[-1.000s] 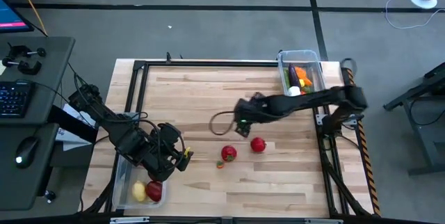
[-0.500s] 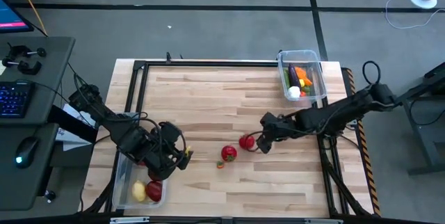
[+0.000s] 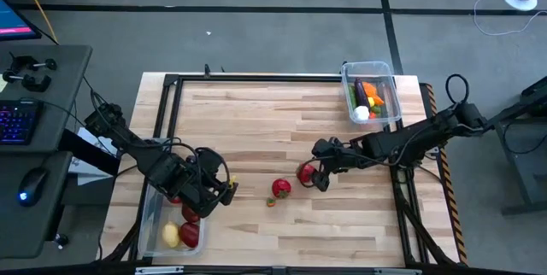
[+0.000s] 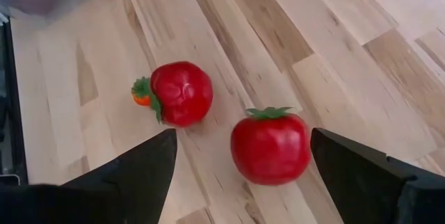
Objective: Sort produce into baskets
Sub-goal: Put the top red tomato into the bottom transparent bin
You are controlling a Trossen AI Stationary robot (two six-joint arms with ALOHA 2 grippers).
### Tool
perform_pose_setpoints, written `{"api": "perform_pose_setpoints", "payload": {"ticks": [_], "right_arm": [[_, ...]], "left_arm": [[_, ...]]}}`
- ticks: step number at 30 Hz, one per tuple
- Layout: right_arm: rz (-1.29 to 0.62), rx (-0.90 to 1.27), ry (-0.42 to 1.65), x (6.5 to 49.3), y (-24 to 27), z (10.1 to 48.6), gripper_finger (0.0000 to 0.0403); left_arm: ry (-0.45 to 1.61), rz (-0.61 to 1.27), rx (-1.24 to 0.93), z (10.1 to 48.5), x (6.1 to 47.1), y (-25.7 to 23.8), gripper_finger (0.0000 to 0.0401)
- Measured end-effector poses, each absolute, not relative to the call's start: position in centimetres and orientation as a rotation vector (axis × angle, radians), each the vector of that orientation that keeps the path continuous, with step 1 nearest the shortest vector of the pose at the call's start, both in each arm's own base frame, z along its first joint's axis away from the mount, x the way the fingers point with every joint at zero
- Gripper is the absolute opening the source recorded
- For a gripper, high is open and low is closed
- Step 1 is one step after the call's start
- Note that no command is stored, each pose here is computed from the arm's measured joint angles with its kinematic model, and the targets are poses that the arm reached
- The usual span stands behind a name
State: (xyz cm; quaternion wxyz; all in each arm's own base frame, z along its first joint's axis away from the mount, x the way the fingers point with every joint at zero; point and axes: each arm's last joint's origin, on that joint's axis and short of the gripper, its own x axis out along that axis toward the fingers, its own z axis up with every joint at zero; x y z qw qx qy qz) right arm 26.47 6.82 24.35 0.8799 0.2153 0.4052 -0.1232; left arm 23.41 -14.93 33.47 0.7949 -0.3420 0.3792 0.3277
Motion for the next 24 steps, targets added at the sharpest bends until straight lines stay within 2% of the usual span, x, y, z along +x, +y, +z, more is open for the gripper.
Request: {"api": "perform_pose_setpoints", "payload": {"ticks": [9, 24], "right_arm": [[-0.263, 0.442, 0.855, 26.38, 6.81, 24.28, 0.0323], [-0.216, 0.308, 0.946, 25.77, 6.69, 23.83, 0.0323]], "left_arm": [[0.812, 0.709, -0.744, 33.47, 23.41, -14.93, 0.0392], [0.809, 0.715, -0.748, 33.47, 23.51, -14.78, 0.0392]]}}
